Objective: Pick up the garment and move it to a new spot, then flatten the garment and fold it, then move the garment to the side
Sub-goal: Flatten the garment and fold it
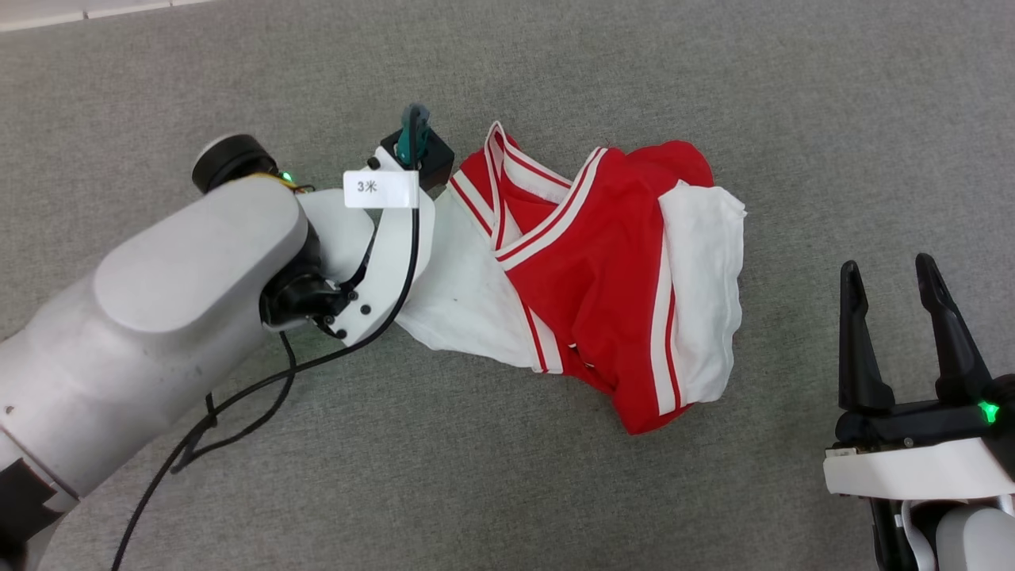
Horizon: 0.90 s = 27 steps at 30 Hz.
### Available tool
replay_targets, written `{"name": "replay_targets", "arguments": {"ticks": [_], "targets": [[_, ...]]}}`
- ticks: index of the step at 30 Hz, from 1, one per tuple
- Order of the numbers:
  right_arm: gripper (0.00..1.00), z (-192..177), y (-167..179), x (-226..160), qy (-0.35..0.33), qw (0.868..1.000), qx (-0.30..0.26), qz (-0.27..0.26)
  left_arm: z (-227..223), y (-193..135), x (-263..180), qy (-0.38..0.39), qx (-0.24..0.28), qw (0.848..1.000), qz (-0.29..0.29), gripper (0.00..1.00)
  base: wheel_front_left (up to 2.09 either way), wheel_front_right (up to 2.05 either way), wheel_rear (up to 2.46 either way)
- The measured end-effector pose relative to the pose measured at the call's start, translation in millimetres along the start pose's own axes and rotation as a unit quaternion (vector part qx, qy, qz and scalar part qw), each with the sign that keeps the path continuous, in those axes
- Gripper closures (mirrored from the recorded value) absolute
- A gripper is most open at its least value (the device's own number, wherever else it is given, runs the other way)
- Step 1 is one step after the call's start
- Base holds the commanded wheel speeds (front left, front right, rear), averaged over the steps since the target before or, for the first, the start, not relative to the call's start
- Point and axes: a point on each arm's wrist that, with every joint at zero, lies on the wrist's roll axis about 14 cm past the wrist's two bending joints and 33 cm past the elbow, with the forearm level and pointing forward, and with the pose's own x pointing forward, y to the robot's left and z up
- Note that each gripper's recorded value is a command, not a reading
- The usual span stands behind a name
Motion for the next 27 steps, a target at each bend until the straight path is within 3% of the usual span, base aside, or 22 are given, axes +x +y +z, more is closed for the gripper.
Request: {"name": "replay_targets", "arguments": {"ticks": [2,3,4,11,17,22,27], "targets": [[0.00,-1,-1,1,0.002,1.000,-0.001,-0.002,-7,-6,6,0.011,0.000,1.000,-0.012,0.00,0.00,0.00,0.00],[0.00,-1,-2,1,0.002,1.000,-0.001,-0.002,-8,-7,6,0.012,0.003,1.000,-0.013,0.80,0.00,0.00,0.00],[0.00,-2,-2,1,0.002,1.000,-0.001,-0.003,-9,-7,6,0.014,0.006,1.000,-0.012,1.00,0.00,0.00,0.00],[0.00,7,1,4,-0.012,1.000,-0.002,0.002,2,-15,-5,-0.039,0.013,0.999,-0.008,1.00,0.00,0.00,0.00],[0.00,16,8,-2,-0.023,1.000,0.006,0.013,23,-5,-53,-0.131,0.002,0.991,0.023,1.00,0.00,0.00,0.00],[0.00,23,19,-6,-0.033,0.999,0.015,0.028,-11,24,-93,-0.134,-0.043,0.987,0.073,1.00,0.00,0.00,0.00],[0.00,28,34,-5,-0.041,0.998,0.025,0.049,-68,32,-105,-0.109,-0.108,0.984,0.090,1.00,0.00,0.00,0.00]]}}
